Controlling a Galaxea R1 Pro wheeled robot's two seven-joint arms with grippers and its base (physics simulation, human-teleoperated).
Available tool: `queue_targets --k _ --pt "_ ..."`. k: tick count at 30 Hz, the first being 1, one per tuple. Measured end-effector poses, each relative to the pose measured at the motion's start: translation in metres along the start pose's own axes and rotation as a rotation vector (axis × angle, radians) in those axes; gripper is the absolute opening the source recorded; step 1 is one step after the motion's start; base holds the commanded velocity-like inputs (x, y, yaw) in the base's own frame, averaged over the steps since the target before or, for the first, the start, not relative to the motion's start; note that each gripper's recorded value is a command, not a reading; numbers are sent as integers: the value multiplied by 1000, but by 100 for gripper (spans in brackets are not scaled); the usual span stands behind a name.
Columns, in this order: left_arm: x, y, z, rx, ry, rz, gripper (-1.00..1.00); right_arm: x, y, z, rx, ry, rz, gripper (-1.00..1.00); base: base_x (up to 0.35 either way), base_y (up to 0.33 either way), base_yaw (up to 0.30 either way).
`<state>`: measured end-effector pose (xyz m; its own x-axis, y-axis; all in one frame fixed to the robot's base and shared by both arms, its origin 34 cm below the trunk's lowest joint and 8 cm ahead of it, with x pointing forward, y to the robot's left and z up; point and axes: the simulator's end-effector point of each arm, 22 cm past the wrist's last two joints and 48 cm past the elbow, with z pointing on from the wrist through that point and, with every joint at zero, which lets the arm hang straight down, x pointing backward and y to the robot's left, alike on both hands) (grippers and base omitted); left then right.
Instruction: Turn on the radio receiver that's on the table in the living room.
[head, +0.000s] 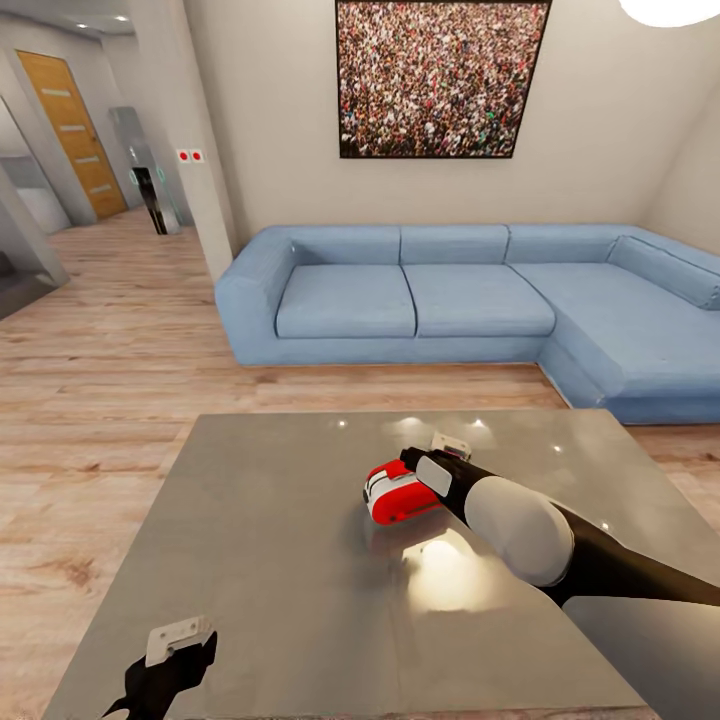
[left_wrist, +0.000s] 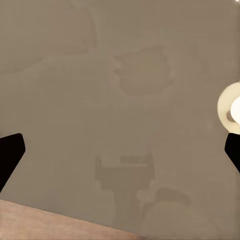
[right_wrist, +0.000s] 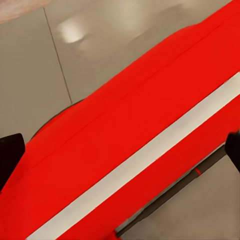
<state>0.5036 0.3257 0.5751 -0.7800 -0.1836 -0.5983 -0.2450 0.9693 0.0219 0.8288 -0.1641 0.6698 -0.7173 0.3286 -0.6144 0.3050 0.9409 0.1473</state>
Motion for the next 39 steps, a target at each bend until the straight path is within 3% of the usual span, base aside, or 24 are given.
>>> queue_targets --k 39 --pt "8 1 3 -4 19 5 100 -5 -5 8 14 -21 -41 100 0 0 0"
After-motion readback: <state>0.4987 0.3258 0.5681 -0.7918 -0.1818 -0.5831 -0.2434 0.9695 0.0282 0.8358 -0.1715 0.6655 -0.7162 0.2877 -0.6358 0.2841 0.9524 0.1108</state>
